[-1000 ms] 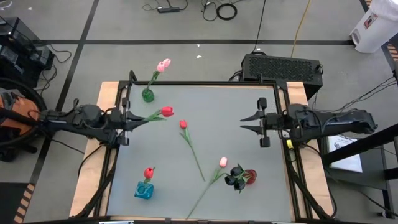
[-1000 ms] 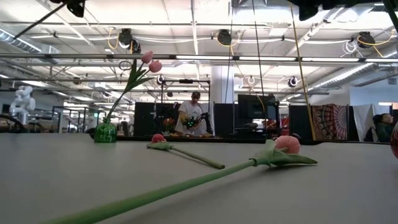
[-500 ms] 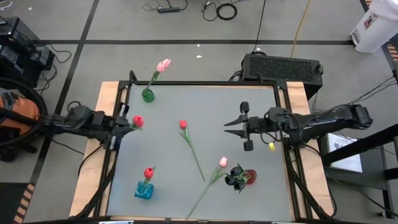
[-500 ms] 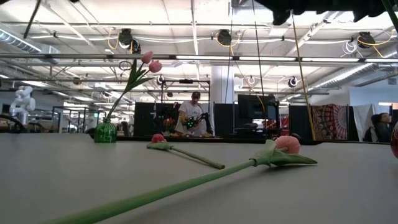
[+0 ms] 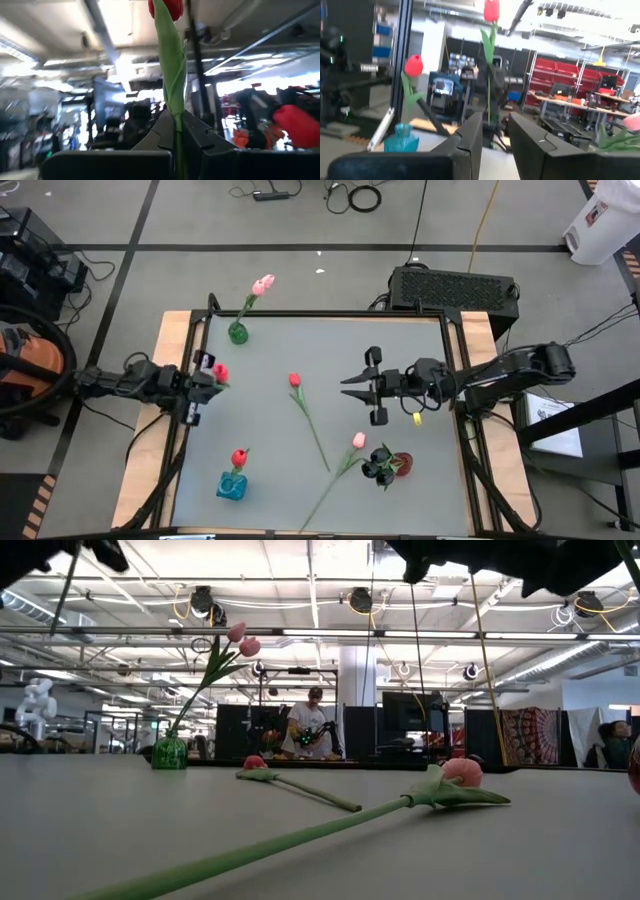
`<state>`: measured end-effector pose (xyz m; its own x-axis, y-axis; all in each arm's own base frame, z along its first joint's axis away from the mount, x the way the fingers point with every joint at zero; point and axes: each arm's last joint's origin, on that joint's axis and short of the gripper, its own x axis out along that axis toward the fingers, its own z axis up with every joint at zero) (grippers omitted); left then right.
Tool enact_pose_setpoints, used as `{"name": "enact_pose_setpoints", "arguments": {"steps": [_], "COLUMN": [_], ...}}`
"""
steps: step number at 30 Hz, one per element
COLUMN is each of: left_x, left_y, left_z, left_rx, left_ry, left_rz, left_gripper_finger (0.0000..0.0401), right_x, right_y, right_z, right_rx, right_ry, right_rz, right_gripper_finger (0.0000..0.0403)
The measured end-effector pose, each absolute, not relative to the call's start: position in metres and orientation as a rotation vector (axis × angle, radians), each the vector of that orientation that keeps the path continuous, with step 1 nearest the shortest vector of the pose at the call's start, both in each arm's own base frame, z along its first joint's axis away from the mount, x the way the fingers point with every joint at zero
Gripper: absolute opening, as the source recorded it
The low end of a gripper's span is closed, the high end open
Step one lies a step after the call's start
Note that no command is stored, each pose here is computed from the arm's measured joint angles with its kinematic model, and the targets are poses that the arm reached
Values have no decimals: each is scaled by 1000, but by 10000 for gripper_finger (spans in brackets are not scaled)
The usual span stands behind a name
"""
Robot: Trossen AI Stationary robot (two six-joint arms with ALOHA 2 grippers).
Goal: Sort flowers into vase by color
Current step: Put the right red flower into the blue vase
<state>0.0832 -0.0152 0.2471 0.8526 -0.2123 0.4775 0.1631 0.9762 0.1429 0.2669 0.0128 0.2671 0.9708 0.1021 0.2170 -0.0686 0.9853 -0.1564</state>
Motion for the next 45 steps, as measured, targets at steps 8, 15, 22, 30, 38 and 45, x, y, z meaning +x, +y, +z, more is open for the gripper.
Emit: {"name": "enact_pose_setpoints", "arguments": {"steps": [8,15,22,30,38,45], "left_x": [89,94,97,107,116,127], "left_y": [-13,-17,-22,-23,-25,-27], "left_z": [235,229,228,225,226,221], "left_rx": [-30,-107,-124,-79,-35,-31], "left_ry": [-452,-374,-353,-321,-339,-300], "left_rz": [-119,-207,-251,-191,-183,-183], "left_gripper_finger": [11,11,11,11,11,11], "right_x": [291,318,342,377,410,431], "right_y": [14,16,18,22,16,13], "right_z": [254,253,252,263,271,274], "right_rx": [-81,-86,-90,-99,-92,-94], "right_ry": [-208,-197,-197,-245,-273,-284], "right_rz": [92,143,162,270,253,246], "right_gripper_finger": [86,86,86,86,86,86]}}
